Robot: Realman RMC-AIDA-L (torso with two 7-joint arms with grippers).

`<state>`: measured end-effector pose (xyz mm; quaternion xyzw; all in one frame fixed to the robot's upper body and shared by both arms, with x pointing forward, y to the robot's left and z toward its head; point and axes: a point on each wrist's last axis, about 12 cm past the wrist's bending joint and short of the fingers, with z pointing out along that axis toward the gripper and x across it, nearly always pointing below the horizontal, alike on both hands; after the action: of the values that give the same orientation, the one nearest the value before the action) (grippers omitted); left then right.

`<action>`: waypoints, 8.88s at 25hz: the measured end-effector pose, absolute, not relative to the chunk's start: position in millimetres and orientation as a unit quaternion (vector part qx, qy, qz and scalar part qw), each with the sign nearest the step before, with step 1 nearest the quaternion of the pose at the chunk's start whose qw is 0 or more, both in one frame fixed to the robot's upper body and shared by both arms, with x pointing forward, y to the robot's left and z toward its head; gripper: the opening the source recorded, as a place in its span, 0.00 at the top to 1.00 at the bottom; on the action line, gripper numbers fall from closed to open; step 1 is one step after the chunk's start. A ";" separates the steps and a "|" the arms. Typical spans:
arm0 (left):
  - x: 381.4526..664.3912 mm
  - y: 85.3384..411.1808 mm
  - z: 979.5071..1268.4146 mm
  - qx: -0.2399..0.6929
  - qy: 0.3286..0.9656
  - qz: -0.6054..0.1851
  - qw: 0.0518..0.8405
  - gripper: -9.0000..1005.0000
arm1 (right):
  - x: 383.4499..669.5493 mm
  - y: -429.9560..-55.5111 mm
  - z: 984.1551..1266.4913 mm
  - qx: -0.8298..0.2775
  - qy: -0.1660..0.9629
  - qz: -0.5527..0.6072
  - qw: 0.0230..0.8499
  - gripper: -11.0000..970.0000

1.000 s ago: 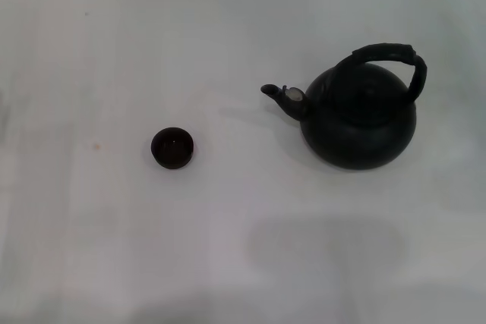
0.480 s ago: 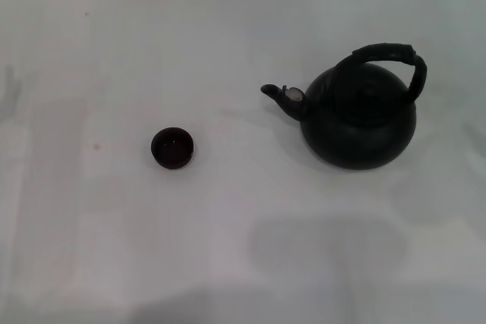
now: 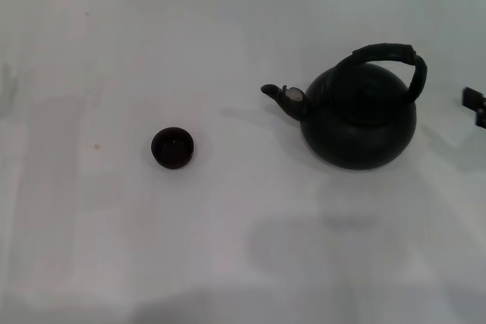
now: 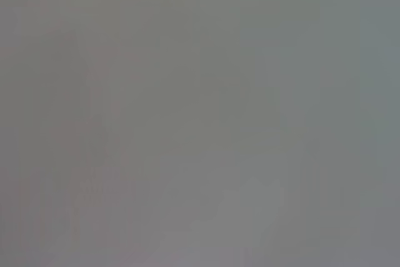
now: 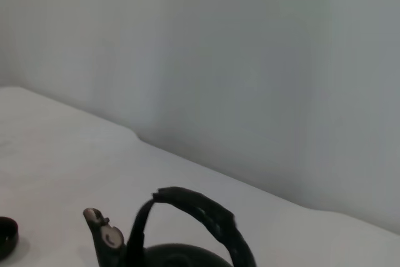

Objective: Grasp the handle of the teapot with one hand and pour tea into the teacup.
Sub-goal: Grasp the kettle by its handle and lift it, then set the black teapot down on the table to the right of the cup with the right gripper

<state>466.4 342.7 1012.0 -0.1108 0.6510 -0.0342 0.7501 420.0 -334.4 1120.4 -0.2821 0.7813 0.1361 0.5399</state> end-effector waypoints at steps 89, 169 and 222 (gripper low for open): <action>461.8 343.9 1011.8 -0.109 0.649 -0.033 0.753 0.11 | 496.8 -249.8 1136.2 -0.395 0.737 0.150 0.529 0.81; 457.2 343.2 1008.6 -0.117 0.653 -0.032 0.748 0.11 | 499.7 -144.3 1135.6 -0.527 0.613 0.024 0.589 0.85; 457.5 344.0 1007.7 -0.115 0.657 -0.032 0.745 0.11 | 489.3 -120.6 1110.3 -0.581 0.529 -0.108 0.608 0.88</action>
<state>457.5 344.0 1007.7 -0.1147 0.6566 -0.0315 0.7448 489.3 -120.6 1110.3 -0.5814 0.5293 -0.1075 0.6085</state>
